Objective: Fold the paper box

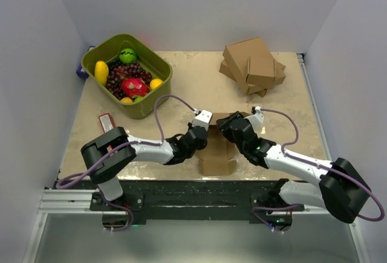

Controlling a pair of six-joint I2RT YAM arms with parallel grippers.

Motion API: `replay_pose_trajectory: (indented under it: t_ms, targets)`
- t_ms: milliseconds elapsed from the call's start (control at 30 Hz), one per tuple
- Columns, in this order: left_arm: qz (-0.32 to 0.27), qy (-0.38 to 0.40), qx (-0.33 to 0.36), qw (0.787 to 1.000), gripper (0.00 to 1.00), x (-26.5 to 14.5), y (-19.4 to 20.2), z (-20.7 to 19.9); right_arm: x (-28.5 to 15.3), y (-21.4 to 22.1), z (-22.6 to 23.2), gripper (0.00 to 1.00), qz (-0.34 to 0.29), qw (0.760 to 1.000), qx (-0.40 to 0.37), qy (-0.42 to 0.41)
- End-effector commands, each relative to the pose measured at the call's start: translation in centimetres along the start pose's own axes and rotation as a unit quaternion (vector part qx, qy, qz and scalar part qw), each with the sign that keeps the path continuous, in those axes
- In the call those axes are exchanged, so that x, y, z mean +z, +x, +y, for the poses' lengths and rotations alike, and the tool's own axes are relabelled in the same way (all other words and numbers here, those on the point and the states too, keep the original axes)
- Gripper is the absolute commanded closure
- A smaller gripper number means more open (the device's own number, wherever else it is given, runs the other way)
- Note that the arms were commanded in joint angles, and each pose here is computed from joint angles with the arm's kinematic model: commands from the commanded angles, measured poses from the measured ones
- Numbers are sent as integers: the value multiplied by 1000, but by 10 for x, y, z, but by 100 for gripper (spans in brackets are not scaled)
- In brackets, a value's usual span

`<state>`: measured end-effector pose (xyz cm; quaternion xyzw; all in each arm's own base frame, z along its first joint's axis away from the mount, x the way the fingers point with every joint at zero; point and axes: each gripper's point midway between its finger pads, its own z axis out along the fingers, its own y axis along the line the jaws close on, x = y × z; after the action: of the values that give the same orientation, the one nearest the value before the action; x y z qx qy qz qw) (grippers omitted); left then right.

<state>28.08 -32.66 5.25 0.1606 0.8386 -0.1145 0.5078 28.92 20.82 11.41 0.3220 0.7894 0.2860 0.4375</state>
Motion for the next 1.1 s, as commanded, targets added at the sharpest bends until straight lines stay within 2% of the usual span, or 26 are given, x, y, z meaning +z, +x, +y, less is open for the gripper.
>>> replay_pose_trajectory:
  t_ms: [0,133,233,333,500,600,700,733,967,1067]
  targets:
    - [-35,-2,-41,999,91,-2,-31,7,-10,-13,-1,45,-21,999,-33,-10]
    - [-19,27,-53,998,96,0,-34,9,-26,-18,18,27,-11,996,-70,-56]
    - [0,62,-65,996,100,1,-37,15,-41,-24,37,19,0,988,-125,-95]
    - [13,83,-65,994,100,-3,-44,27,-59,-27,54,13,22,973,-191,-124]
    - [22,90,-37,995,100,-14,-63,47,-83,-52,49,12,29,948,-307,-81]
    - [35,104,-41,993,100,-20,-68,58,-95,-68,57,12,16,940,-332,-78]
    - [53,103,-35,993,100,-25,-72,72,-98,-67,57,12,21,934,-347,-85]
    - [75,95,-29,992,100,-29,-65,78,-98,-65,57,13,25,933,-348,-88]
    - [92,84,-6,992,100,-41,-88,104,-102,-56,58,16,44,926,-357,-112]
    - [93,80,6,992,100,-44,-94,108,-93,-54,45,17,36,930,-354,-93]
